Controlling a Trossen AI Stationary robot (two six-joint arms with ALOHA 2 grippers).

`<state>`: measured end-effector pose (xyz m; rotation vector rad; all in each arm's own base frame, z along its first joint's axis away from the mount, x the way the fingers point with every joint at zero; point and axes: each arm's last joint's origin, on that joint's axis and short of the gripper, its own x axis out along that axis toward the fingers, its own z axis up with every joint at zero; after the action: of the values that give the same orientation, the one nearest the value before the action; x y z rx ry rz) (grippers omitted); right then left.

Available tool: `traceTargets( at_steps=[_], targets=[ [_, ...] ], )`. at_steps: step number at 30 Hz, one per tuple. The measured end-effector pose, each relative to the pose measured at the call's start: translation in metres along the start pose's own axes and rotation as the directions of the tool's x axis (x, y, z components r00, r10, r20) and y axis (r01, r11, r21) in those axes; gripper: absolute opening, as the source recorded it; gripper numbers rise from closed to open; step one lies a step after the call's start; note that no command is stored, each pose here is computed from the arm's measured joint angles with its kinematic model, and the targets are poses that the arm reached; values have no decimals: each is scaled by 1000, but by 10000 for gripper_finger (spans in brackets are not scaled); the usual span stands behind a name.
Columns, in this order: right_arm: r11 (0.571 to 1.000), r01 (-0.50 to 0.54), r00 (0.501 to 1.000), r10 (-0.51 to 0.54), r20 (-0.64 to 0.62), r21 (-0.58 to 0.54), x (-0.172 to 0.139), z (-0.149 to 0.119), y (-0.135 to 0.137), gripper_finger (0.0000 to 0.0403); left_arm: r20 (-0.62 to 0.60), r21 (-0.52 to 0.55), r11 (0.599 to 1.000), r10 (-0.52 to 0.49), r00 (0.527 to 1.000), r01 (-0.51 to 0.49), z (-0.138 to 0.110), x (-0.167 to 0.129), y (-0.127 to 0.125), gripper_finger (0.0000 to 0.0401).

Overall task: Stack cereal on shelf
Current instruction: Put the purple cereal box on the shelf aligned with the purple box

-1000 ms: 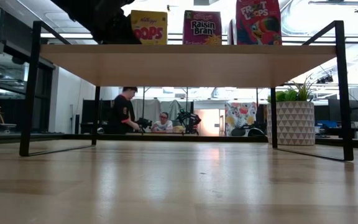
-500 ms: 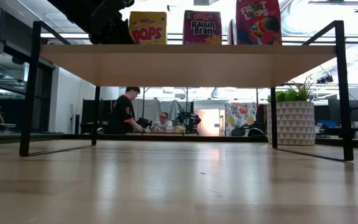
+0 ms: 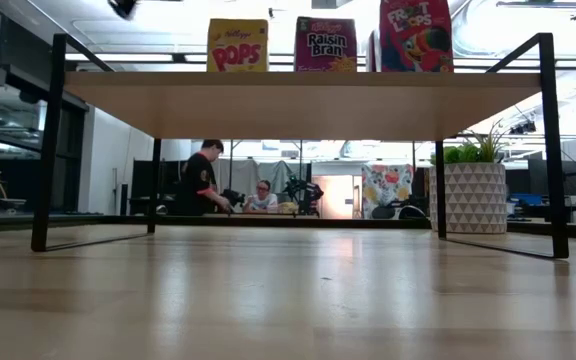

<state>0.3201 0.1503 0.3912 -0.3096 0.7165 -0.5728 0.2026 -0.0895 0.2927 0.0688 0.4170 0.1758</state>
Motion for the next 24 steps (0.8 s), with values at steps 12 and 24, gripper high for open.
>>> traceTargets(
  at_steps=[12,24],
  targets=[
    [997,-70,993,67,-100,-26,-37,-27,6,0,223,-65,986,161,961,-151,-25,-53,24,0],
    [985,-77,995,86,-54,155,-69,-91,-26,0,302,1,1000,-9,953,9,-33,-60,29,0]
  ],
)
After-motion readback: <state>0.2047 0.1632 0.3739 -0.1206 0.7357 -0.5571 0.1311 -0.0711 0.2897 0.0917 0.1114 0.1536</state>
